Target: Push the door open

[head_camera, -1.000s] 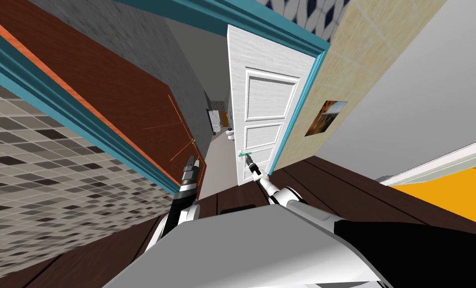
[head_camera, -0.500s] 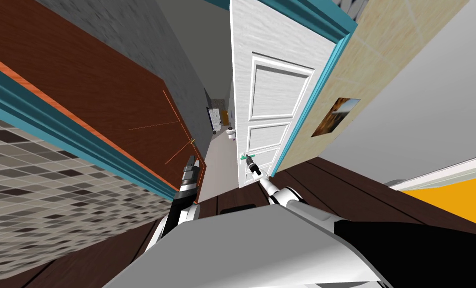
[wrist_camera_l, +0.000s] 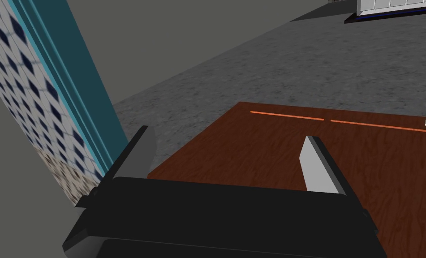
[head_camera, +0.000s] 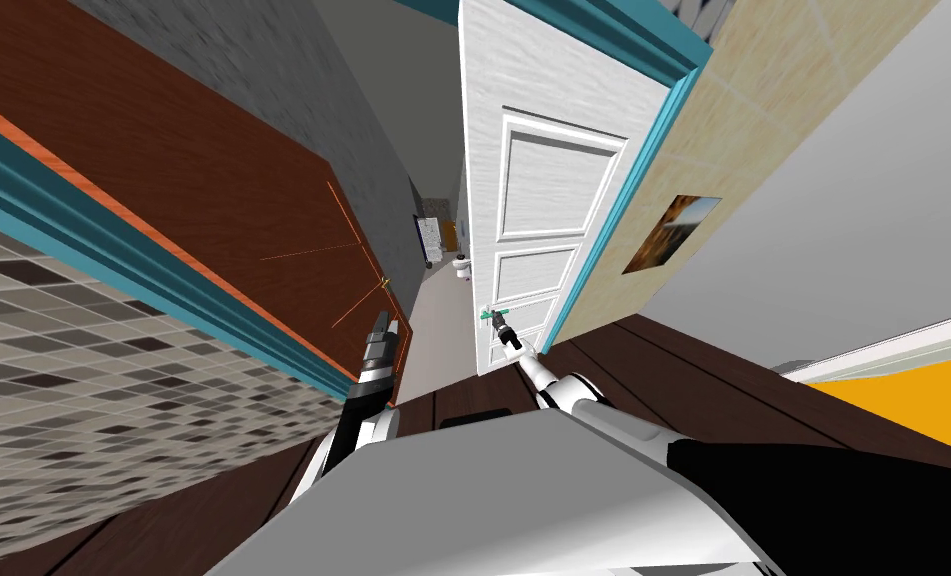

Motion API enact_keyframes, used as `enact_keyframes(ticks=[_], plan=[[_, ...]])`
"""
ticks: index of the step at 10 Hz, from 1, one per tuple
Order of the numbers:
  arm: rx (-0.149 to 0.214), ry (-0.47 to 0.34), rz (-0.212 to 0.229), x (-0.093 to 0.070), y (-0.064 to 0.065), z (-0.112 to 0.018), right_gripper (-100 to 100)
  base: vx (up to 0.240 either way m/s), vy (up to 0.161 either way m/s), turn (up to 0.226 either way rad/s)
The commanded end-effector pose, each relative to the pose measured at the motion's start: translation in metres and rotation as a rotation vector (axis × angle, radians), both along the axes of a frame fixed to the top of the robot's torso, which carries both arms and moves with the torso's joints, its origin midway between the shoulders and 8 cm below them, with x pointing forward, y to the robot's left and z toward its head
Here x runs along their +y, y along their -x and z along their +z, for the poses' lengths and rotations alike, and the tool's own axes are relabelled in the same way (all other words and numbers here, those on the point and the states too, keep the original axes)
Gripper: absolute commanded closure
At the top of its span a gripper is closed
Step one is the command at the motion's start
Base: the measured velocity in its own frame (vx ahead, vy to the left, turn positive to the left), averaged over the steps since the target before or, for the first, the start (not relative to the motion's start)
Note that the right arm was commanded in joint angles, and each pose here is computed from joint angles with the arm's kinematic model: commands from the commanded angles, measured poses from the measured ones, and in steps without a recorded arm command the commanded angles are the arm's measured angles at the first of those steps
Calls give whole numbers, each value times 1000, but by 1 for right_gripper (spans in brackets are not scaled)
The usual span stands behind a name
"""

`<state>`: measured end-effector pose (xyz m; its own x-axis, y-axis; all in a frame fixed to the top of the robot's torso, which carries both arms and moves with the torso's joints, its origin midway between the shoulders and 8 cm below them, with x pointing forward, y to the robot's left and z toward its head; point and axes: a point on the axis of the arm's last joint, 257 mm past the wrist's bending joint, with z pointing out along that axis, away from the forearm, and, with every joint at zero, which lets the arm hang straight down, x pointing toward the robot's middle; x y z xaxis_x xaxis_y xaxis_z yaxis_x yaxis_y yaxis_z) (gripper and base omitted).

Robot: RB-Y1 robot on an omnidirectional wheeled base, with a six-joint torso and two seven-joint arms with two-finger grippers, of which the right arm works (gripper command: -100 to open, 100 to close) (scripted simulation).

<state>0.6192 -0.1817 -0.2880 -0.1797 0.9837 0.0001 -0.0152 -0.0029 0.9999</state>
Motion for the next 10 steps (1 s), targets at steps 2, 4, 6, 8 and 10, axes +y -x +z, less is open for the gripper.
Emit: enact_keyframes(ticks=[2, 4, 6, 8, 10], plan=[[2, 0, -23, -13, -1, -1, 100, 142, 67, -45], [3, 0, -42, -23, -1, -1, 100, 175, 86, -34], [4, 0, -66, -37, -1, -2, 100, 183, 120, -44], [6, 1, -93, -51, -2, -3, 100, 189, 123, -81], [11, 1, -94, -52, -1, -5, 100, 98, 41, 1]])
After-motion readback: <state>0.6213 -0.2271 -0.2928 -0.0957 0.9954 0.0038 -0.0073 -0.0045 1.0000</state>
